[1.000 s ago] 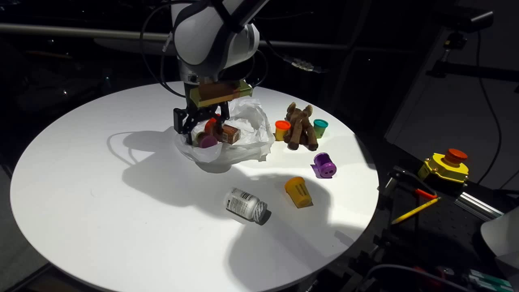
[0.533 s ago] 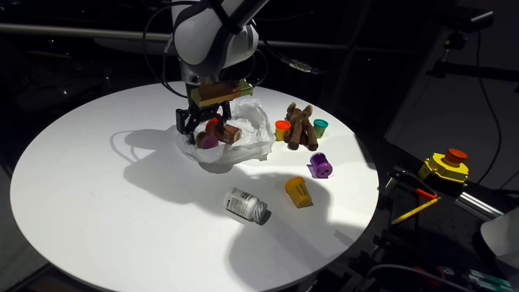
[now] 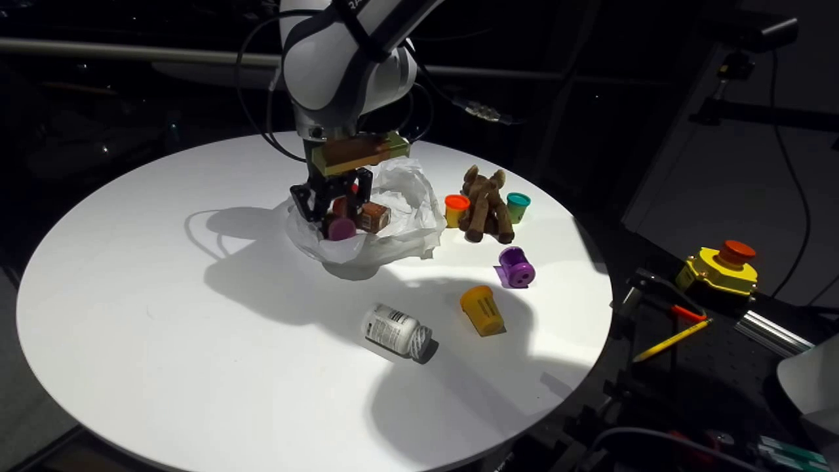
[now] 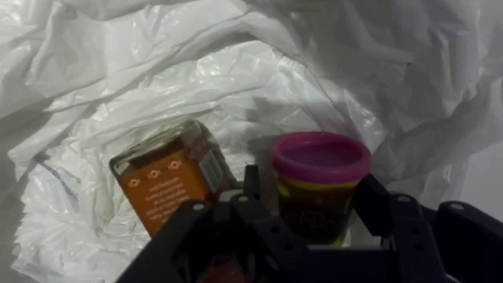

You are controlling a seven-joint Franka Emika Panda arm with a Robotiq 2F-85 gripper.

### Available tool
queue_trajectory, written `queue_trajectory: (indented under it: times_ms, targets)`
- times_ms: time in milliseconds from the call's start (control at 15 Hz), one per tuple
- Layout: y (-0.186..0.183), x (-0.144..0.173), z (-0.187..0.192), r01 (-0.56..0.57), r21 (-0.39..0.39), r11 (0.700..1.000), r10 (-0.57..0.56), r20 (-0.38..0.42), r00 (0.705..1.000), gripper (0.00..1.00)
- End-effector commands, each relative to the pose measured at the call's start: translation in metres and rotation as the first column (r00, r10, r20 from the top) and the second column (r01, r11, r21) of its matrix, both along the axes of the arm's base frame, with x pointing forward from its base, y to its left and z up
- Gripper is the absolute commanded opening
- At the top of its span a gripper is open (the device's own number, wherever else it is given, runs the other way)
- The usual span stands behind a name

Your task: Remove the things from the plastic and put them on the table

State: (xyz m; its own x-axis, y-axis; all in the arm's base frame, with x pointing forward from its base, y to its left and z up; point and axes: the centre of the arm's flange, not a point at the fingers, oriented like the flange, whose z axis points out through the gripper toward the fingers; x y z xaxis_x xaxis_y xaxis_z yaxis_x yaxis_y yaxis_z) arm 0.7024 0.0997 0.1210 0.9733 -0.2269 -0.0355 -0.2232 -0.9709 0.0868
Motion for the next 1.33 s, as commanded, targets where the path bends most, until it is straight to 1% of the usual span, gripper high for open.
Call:
queue_trajectory:
  times_ms: [0, 67, 133, 333, 467, 667, 800, 933, 1067, 1267]
  targets:
    - [-0.002, 0.014, 0.003, 0.02, -0.002, 1.0, -0.02, -0.001, 1.0, 0.31]
    - [-0.003, 0.014, 0.006, 0.022, -0.001, 1.0, -0.022, 0.002, 1.0, 0.23]
    - [-0.003, 0.014, 0.012, 0.026, 0.0, 1.0, -0.026, 0.009, 1.0, 0.19]
    - [-0.003, 0.002, 0.047, 0.03, -0.004, 1.0, -0.029, 0.034, 0.999, 0.2]
    - [0.001, -0.015, 0.077, 0.019, -0.013, 1.0, -0.019, 0.047, 0.999, 0.2]
    - [0.005, -0.053, 0.113, 0.012, -0.011, 1.0, -0.012, 0.045, 0.999, 0.2]
    - [0.007, -0.08, 0.125, 0.012, -0.021, 1.0, -0.011, 0.03, 0.999, 0.2]
    - [0.01, -0.11, 0.128, 0.006, -0.026, 1.0, -0.006, -0.002, 1.0, 0.2]
    - [0.015, -0.142, 0.114, -0.021, -0.027, 0.999, 0.02, -0.048, 0.999, 0.2]
    - [0.025, -0.168, 0.071, -0.072, -0.022, 0.997, 0.07, -0.093, 0.993, 0.2]
